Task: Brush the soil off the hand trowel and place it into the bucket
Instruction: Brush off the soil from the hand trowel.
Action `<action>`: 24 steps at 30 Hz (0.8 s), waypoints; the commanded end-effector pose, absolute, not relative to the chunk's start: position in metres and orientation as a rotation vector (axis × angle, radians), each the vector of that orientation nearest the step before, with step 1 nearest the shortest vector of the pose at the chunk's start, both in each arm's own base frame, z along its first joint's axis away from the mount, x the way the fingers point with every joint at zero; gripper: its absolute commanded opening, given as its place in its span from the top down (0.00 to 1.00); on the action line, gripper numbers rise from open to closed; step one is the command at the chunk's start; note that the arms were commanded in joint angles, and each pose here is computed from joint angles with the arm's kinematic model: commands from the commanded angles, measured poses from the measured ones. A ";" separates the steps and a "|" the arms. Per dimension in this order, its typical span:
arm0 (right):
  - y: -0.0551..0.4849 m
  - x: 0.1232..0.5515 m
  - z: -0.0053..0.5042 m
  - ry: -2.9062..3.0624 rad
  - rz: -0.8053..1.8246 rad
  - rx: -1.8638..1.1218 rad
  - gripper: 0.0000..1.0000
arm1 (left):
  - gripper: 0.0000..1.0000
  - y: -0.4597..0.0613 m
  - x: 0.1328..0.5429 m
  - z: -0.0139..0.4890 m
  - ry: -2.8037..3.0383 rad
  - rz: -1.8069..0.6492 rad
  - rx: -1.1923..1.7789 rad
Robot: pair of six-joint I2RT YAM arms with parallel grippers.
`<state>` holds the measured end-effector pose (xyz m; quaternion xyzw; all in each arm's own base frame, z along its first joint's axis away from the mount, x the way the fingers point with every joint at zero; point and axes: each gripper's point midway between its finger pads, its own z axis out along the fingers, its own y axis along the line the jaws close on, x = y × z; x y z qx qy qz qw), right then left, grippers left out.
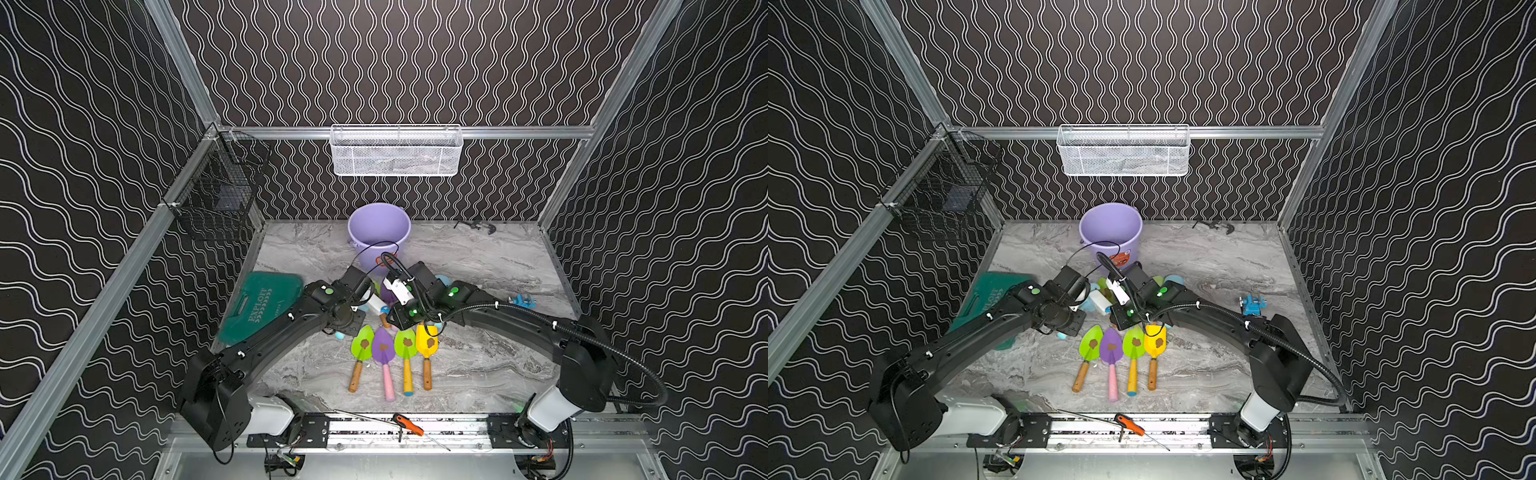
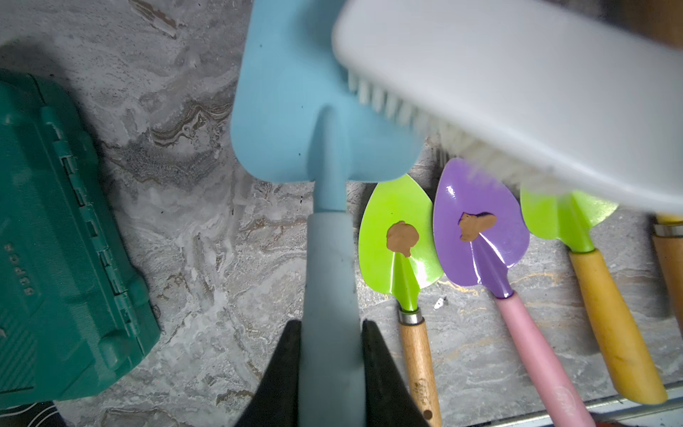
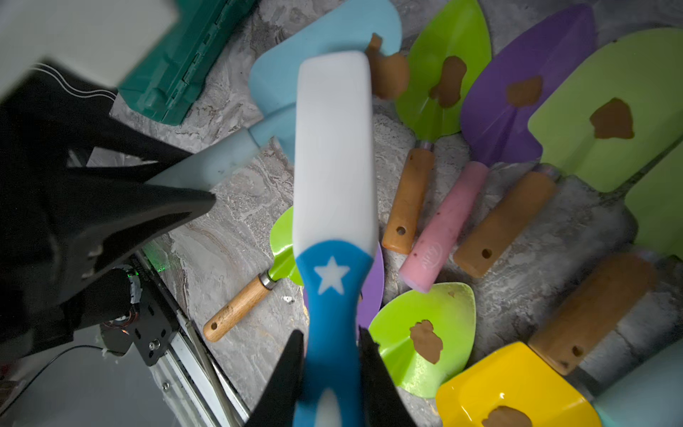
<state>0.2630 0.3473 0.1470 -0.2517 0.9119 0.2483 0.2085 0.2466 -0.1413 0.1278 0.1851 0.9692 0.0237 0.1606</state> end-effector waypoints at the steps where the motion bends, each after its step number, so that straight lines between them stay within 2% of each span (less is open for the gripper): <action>1: 0.337 0.293 0.162 2.491 0.686 -0.557 1.00 | 1.00 -0.140 0.246 0.130 2.767 0.066 0.524; 5: 0.323 0.311 0.183 2.432 0.694 -0.471 1.00 | 1.00 -0.145 0.240 0.126 2.798 0.019 0.537; 7: 0.320 0.310 0.190 2.414 0.716 -0.455 1.00 | 1.00 -0.154 0.236 0.125 2.825 -0.093 0.533; 9: 0.316 0.306 0.192 2.411 0.738 -0.430 1.00 | 1.00 -0.169 0.236 0.129 2.837 -0.307 0.496; 14: 0.292 0.300 0.208 2.339 0.856 -0.269 1.00 | 1.00 -0.190 0.268 0.183 2.609 -1.280 0.149; 16: 0.284 0.296 0.220 2.280 0.928 -0.211 1.00 | 1.00 -0.190 0.283 0.207 2.462 -1.544 0.036; 24: 0.292 0.272 0.246 2.163 1.207 -0.185 1.00 | 1.00 -0.184 0.314 0.244 2.128 -1.918 -0.143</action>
